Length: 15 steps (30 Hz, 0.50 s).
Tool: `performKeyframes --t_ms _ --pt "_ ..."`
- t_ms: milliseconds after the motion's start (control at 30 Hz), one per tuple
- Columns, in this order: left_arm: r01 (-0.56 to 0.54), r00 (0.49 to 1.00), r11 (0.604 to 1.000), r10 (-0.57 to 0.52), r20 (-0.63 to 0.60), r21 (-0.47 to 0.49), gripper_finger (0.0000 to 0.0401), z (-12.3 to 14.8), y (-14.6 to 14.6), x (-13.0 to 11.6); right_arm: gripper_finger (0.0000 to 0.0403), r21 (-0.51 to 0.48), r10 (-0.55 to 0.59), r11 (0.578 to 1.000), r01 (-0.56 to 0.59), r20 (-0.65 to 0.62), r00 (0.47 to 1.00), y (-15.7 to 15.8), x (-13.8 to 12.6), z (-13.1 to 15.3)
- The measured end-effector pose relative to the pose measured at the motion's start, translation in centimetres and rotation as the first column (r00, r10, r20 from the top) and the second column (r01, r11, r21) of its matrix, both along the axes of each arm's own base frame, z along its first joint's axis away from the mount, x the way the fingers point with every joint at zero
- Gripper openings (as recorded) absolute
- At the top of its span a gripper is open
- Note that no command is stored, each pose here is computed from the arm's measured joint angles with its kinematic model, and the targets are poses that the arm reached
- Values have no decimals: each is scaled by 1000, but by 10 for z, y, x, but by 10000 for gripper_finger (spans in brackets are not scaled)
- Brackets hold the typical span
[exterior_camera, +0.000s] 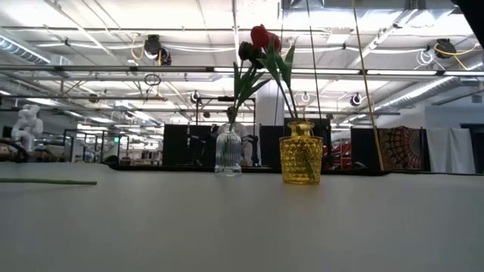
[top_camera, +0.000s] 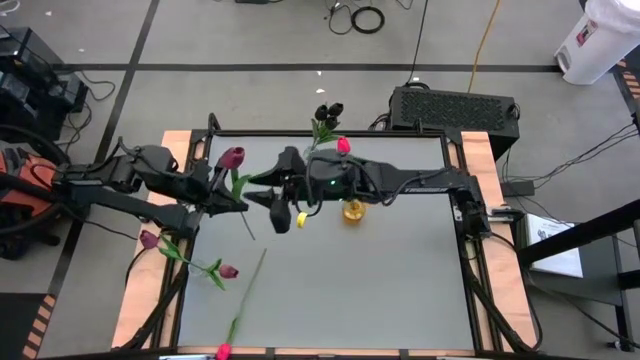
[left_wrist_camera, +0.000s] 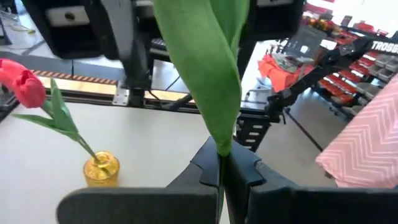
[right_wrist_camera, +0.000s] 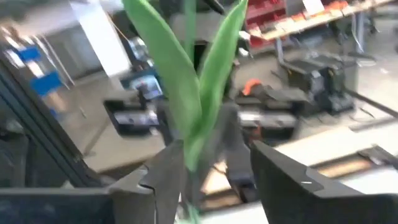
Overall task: Sort flowers into vase by color
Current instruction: Put the red tulip into the bottom transparent bin
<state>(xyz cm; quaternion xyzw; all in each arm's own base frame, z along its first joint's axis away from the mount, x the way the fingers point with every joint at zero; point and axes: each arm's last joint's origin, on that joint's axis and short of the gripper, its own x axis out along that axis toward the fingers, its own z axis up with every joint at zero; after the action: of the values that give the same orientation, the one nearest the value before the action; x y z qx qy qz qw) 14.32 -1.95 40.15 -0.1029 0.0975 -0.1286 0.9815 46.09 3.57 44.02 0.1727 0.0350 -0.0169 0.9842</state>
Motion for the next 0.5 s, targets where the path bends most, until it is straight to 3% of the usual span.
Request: performKeyframes --t_ms 267,500 --pt "49 999 999 -49 -1 -17 3 0 5 0 178 -10 -25 1000 24 -164 986 -6 -40 19" --pt "131 991 991 -131 7 -9 3 0 7 -1 178 -10 -138 989 144 -360 923 -9 -72 18"
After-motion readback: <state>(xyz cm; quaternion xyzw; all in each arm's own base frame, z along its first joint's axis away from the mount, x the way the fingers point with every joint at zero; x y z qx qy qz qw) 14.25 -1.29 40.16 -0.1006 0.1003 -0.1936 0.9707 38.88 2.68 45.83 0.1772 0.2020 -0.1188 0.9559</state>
